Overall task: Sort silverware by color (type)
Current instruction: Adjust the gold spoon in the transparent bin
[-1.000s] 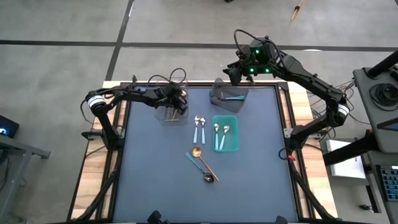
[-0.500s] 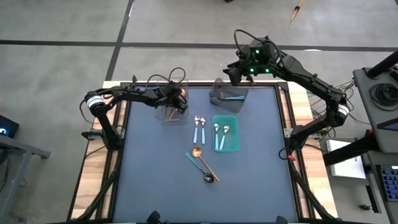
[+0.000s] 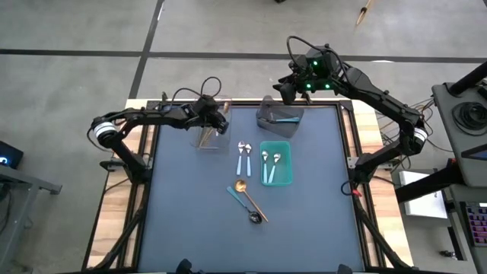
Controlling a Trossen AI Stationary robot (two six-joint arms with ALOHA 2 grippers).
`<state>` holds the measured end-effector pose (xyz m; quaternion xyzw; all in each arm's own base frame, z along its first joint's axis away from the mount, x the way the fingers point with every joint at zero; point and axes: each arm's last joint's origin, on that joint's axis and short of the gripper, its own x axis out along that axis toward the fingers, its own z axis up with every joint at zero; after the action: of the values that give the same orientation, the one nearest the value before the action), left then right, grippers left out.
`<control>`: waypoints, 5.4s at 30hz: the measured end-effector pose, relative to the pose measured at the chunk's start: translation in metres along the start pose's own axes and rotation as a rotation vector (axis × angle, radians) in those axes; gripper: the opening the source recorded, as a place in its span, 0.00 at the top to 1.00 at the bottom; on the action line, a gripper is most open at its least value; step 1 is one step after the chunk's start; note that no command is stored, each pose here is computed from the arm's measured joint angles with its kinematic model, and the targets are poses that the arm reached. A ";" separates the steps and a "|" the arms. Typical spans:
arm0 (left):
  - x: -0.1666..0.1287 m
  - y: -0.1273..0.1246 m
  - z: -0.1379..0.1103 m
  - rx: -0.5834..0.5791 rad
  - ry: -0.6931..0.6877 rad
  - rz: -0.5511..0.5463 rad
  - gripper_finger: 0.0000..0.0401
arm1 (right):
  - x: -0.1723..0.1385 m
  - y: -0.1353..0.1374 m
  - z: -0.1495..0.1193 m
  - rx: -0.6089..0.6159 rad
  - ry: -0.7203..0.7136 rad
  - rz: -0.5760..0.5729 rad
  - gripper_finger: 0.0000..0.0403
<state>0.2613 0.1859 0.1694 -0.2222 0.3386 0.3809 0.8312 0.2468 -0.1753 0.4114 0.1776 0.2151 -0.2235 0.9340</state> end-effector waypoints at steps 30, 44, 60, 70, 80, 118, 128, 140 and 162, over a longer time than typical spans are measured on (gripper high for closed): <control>-0.161 -0.017 0.069 -0.035 -0.629 -0.767 1.00 | 0.015 0.012 0.010 -0.144 -0.081 0.402 0.56; -0.168 -0.043 0.076 -0.077 -0.890 -0.744 1.00 | 0.023 0.043 0.035 -0.048 -0.319 0.602 0.56; -0.193 -0.063 0.141 0.354 -0.630 -0.046 1.00 | 0.021 0.037 0.037 0.034 -0.377 0.393 0.56; -0.186 -0.078 0.156 0.588 -0.346 0.253 1.00 | 0.015 0.021 0.036 0.283 -0.342 0.225 0.56; -0.161 -0.111 0.156 0.844 -0.193 0.266 1.00 | -0.002 0.010 0.043 -0.158 -0.269 0.291 0.56; -0.199 -0.151 0.166 0.922 -0.451 -0.223 1.00 | -0.024 0.043 0.040 -0.564 -0.035 0.424 0.62; -0.199 -0.151 0.166 0.929 -0.450 -0.225 1.00 | -0.022 0.044 0.039 -0.642 -0.055 0.463 0.94; -0.198 -0.149 0.168 0.915 -0.463 -0.231 0.84 | -0.025 0.042 0.041 -0.747 -0.075 0.414 0.97; -0.241 -0.056 0.227 0.534 -0.454 -0.994 0.69 | -0.049 0.088 0.009 -1.460 0.011 0.446 0.97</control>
<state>0.2790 0.1775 0.5041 -0.0508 0.0926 -0.1132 0.9879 0.2535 -0.0889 0.4628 -0.4446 0.2721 0.1704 0.8362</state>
